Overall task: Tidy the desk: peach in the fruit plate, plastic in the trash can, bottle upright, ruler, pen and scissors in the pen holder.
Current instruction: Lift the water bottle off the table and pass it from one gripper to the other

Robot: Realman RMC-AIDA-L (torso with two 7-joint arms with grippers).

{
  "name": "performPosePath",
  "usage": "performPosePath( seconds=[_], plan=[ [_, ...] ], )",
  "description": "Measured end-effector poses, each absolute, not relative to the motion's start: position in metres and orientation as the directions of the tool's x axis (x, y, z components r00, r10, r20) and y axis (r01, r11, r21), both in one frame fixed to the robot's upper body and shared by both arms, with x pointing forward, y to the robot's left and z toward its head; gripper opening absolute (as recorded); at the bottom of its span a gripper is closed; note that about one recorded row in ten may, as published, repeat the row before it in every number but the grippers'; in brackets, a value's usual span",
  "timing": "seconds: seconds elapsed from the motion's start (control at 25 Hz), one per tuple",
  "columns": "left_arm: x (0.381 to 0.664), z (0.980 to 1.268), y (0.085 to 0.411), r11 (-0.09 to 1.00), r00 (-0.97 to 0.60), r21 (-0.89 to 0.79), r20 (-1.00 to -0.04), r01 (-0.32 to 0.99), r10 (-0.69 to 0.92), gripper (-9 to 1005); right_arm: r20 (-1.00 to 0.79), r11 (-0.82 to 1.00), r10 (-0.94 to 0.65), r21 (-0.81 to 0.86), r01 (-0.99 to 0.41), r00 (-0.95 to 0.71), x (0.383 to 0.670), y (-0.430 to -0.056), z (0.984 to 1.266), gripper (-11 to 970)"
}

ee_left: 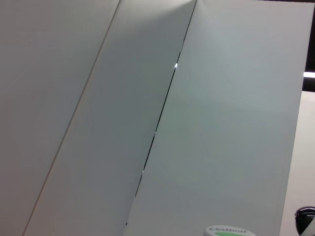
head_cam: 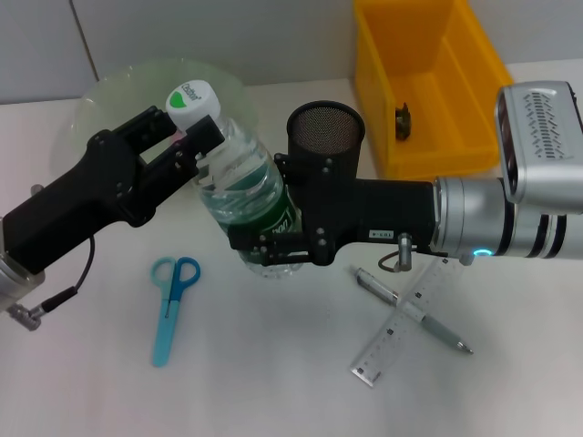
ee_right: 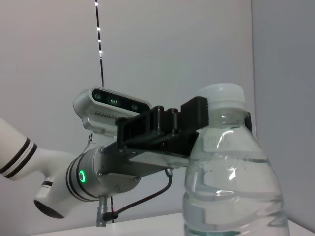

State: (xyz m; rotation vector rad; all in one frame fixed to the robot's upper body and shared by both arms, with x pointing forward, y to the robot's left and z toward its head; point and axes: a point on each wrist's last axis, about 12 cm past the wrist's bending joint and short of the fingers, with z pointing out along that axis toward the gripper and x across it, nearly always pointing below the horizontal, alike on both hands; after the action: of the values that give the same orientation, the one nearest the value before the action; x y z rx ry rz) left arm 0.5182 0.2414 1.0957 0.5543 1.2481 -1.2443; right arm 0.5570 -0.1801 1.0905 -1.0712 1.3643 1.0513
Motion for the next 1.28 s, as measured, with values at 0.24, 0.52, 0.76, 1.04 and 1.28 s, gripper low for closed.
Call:
performPosePath(
  seconds=[0.24, 0.52, 0.76, 1.04, 1.28],
  plan=[
    [0.5175, 1.0943, 0.2404, 0.307, -0.164, -0.296, -0.906, 0.905, -0.39, 458, -0.998, 0.199, -0.053, 0.028, -0.98, -0.039, 0.5562, -0.1786, 1.0902, 789],
    [0.5169, 1.094, 0.2401, 0.304, -0.162, -0.292, -0.908, 0.907, -0.386, 444, -0.998, 0.197, -0.051, 0.028, -0.98, -0.039, 0.556, -0.1786, 1.0904, 790],
    [0.5173, 1.0938, 0.2401, 0.304, -0.167, -0.295, -0.908, 0.906, -0.383, 613, -0.998, 0.197, -0.049, 0.032, -0.98, -0.043, 0.556, -0.1786, 1.0906, 792],
    [0.5174, 1.0944, 0.2402, 0.3, -0.169, -0.296, -0.907, 0.907, -0.385, 726, -0.998, 0.197, -0.048, 0.034, -0.98, -0.045, 0.556, -0.1785, 1.0907, 794],
    [0.5193, 1.0951, 0.2356, 0.282, -0.179, -0.293, -0.912, 0.914, -0.37, 726, -0.997, 0.186, -0.054, 0.035, -0.982, -0.046, 0.5558, -0.1767, 1.0907, 795]
  ],
)
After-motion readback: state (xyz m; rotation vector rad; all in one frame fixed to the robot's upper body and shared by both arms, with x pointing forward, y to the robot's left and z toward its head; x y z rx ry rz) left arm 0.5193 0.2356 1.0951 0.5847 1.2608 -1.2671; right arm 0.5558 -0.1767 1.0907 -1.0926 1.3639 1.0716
